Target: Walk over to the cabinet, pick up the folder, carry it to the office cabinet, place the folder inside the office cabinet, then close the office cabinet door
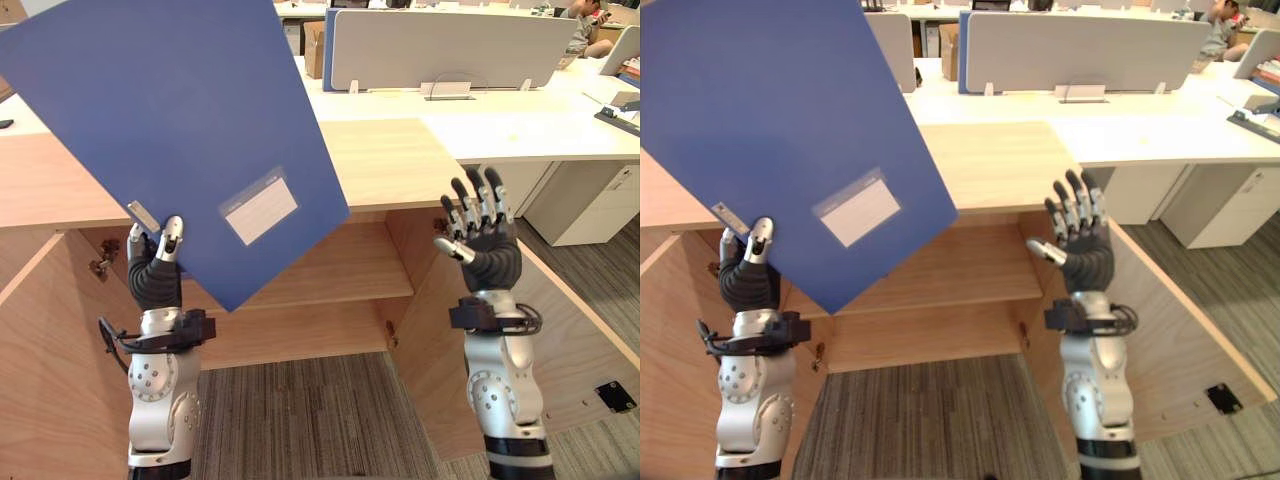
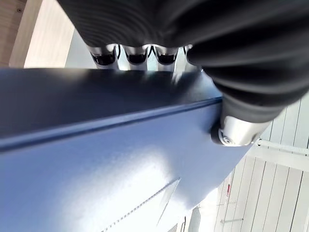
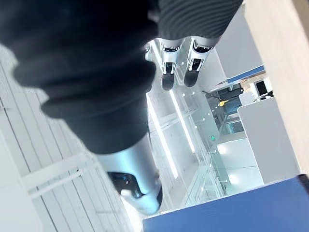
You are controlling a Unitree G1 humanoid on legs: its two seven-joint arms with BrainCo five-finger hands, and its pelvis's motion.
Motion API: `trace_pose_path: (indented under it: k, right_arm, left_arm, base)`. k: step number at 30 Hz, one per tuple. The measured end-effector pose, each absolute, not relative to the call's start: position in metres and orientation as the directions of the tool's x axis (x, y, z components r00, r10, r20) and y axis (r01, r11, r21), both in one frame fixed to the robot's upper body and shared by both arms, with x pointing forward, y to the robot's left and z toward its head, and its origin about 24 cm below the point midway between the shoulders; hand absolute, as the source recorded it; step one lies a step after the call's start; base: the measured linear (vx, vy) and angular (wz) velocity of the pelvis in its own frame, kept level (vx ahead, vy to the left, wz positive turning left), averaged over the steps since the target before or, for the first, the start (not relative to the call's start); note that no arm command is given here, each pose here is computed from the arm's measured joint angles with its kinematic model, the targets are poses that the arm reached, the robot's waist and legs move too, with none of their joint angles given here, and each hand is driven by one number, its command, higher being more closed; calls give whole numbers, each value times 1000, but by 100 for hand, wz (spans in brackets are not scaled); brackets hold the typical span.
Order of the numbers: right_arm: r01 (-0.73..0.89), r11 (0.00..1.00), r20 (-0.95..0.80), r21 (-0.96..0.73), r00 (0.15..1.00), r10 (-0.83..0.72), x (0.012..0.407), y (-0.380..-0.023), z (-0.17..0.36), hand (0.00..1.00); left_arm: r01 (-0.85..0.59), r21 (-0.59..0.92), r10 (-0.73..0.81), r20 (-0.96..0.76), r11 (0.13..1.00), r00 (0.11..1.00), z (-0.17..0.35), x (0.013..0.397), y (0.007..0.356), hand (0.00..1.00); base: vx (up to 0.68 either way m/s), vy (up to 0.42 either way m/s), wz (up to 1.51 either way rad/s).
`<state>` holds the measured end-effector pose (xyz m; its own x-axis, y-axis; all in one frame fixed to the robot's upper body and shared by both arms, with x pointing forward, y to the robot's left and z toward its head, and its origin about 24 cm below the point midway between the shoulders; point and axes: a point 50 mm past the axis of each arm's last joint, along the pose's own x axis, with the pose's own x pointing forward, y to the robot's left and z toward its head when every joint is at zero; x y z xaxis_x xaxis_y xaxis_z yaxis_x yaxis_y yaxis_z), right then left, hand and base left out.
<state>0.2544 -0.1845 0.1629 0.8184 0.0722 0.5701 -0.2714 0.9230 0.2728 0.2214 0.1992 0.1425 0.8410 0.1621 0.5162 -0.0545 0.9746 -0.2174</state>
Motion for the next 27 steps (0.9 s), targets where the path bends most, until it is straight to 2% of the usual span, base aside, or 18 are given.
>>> trace_pose_path:
  k: [4,7,11,15,20,27]
  right_arm:
    - [-291,942,629,165,767,127,270,-185,193,0]
    - [-346,925,613,158,768,183,286,-180,202,0]
    - [-494,852,521,175,781,346,309,-161,205,0]
    - [-603,783,453,153,747,486,320,-145,217,0]
    - [-593,801,440,77,741,507,327,-150,237,0]
    - [-561,825,402,63,772,493,336,-151,234,0]
  left_arm:
    - [-63,-149,134,532,987,836,145,223,194,100]
    - [-34,-123,94,530,992,843,144,224,185,100]
    - [26,-67,13,524,997,851,143,225,174,100]
    - [95,-17,-73,512,995,856,143,226,167,100]
    - [141,-32,-107,497,989,861,142,226,167,100]
    - [203,-25,-167,476,979,864,139,226,159,100]
  base:
    - [0,0,1]
    - [0,0,1]
    - [0,0,4]
    - [-20,-15,11]
    - [-27,-11,2]
    - [-34,-13,0]
